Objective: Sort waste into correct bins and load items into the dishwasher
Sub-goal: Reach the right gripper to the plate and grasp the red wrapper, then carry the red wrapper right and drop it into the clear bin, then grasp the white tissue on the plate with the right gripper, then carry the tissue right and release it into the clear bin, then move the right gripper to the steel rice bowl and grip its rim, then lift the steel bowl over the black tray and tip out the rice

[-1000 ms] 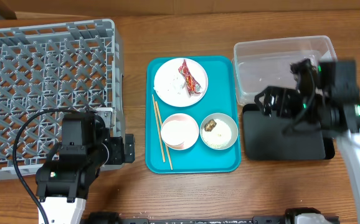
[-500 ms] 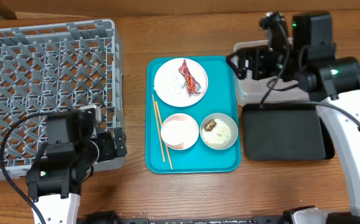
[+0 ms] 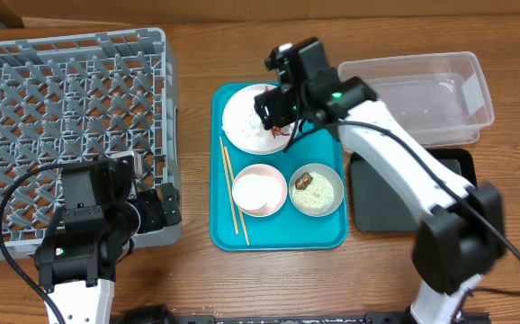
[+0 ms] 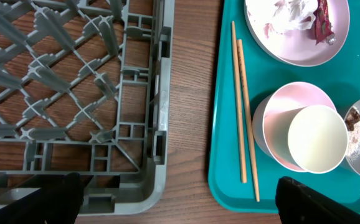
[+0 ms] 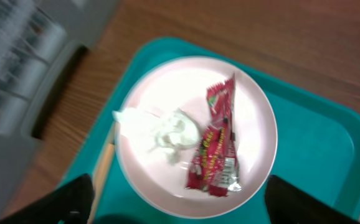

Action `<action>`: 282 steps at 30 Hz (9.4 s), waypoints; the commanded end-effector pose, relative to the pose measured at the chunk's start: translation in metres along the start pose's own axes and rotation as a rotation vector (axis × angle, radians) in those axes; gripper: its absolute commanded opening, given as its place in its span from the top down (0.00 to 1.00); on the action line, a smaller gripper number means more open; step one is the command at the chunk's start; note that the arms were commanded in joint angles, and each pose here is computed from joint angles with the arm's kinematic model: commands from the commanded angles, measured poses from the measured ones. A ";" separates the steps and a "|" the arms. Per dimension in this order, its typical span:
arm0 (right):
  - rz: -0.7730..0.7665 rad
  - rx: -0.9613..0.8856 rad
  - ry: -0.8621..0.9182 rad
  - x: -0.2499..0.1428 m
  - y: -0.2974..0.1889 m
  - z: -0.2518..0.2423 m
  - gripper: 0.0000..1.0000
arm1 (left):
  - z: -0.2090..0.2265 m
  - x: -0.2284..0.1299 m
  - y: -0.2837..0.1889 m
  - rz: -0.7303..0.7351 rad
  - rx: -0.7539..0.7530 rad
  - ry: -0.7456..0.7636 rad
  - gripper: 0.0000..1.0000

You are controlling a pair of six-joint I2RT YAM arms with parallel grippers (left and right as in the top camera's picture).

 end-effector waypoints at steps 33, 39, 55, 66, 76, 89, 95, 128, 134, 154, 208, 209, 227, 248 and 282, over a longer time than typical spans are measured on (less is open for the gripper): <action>0.018 -0.141 0.326 0.023 -0.063 -0.052 0.96 | -0.002 0.006 -0.007 -0.028 -0.015 0.021 0.00; 0.094 -0.274 0.561 0.001 -0.081 -0.114 0.96 | -0.002 0.006 -0.007 -0.031 -0.015 0.021 0.00; 0.128 -0.174 0.597 -0.011 -0.086 -0.144 0.27 | -0.002 0.008 -0.007 -0.040 -0.016 0.022 0.00; -0.008 0.152 0.345 0.030 -0.064 -0.058 0.20 | -0.002 0.009 -0.007 -0.048 -0.017 0.024 0.00; 0.059 -0.030 0.184 0.010 0.030 0.015 0.12 | -0.002 0.009 -0.007 -0.048 -0.017 0.024 0.00; 0.185 -0.069 0.345 -0.030 0.122 0.010 0.39 | -0.002 0.009 -0.007 -0.048 -0.017 0.024 0.00; 0.203 -0.081 0.352 -0.030 0.117 0.007 0.80 | -0.002 0.008 -0.007 -0.043 -0.016 0.023 0.00; 0.160 -0.363 0.652 -0.011 -0.109 -0.169 0.05 | -0.002 0.009 -0.007 -0.051 -0.016 0.025 0.00; 0.085 -0.324 0.591 -0.007 -0.156 -0.143 0.05 | -0.002 0.009 -0.007 -0.051 -0.016 0.025 0.00; 0.289 -0.118 0.377 -0.098 -0.146 -0.035 0.20 | -0.002 0.010 -0.007 -0.054 -0.017 0.026 0.00; 0.467 0.041 -0.050 -0.212 -0.014 0.019 0.66 | -0.002 0.008 -0.006 -0.044 -0.016 0.023 0.00; 0.464 0.042 -0.051 -0.212 -0.013 0.019 0.67 | -0.002 0.008 -0.006 -0.044 -0.016 0.024 0.00; 0.467 0.009 -0.011 -0.193 -0.025 0.023 0.96 | -0.002 0.008 -0.006 -0.043 -0.016 0.024 0.00; 0.131 -0.033 0.565 -0.122 -0.126 -0.051 0.96 | -0.002 0.009 -0.006 -0.045 -0.017 0.024 0.00; -0.176 0.684 1.165 -0.200 -0.160 -0.203 0.96 | -0.002 0.008 -0.006 -0.044 -0.017 0.024 0.00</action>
Point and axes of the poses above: each gripper's point midway between its finger pads, its own y axis out along the fingers, its own z axis along the line the jaws close on, x = y × z, the point moved 10 cm from there along -y, back along the fingers, and after that the axes turned 2 degrees about y, right-handed, at the moved point
